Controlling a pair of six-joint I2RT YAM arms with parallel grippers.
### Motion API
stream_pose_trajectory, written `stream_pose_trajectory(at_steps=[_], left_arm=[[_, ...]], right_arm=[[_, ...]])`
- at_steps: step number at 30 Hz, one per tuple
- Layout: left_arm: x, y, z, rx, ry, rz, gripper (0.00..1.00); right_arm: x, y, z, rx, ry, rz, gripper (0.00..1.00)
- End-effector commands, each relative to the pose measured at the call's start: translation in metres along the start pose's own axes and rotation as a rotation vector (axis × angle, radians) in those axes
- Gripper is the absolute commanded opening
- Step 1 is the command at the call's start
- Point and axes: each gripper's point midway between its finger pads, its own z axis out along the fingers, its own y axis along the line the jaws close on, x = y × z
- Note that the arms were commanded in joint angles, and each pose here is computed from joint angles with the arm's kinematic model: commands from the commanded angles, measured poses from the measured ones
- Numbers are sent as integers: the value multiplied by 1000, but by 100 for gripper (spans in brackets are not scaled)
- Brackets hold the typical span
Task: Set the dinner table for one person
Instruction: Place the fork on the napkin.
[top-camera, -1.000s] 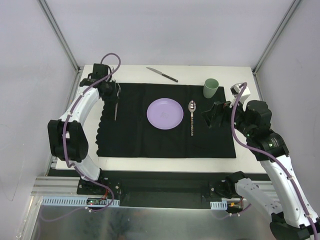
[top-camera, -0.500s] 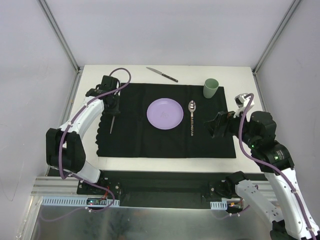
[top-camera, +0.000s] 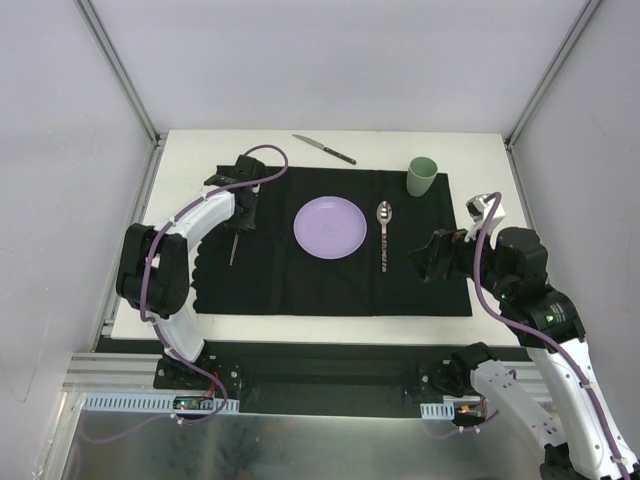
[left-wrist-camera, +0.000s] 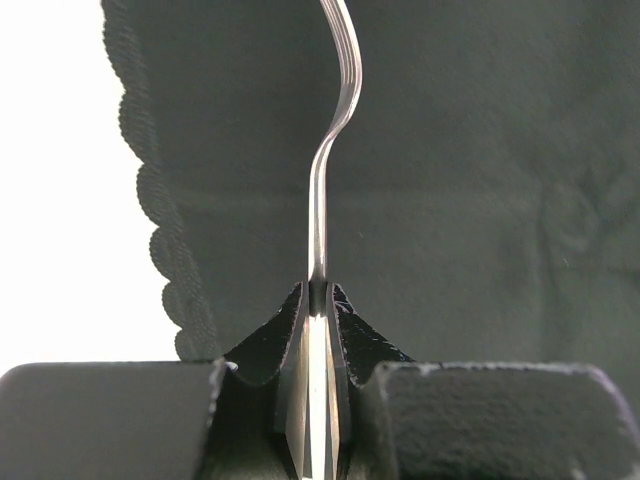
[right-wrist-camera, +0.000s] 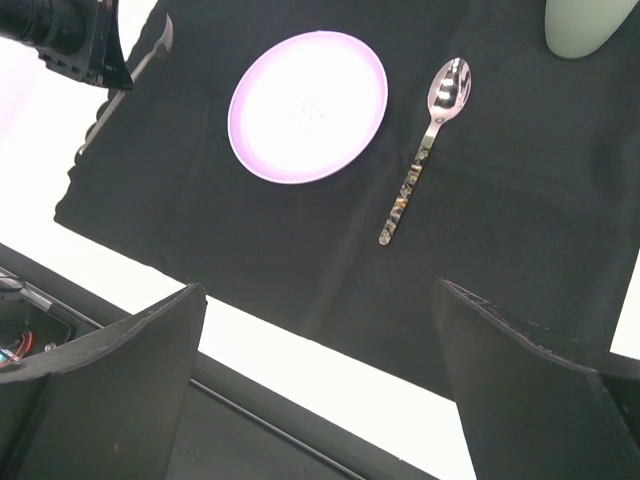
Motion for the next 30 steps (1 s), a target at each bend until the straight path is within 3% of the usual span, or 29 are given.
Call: stream_pose_trajectory(at_steps=[1, 18, 30], left_arm=[[-31, 12, -1, -96, -108, -71, 0], [-26, -20, 40, -146, -86, 58, 0], [-14, -25, 47, -145, -65, 48, 0]], right_arm=[[-2, -1, -1, 7, -20, 10, 100], [0, -2, -1, 10, -4, -4, 100], [0, -2, 0, 10, -2, 0, 100]])
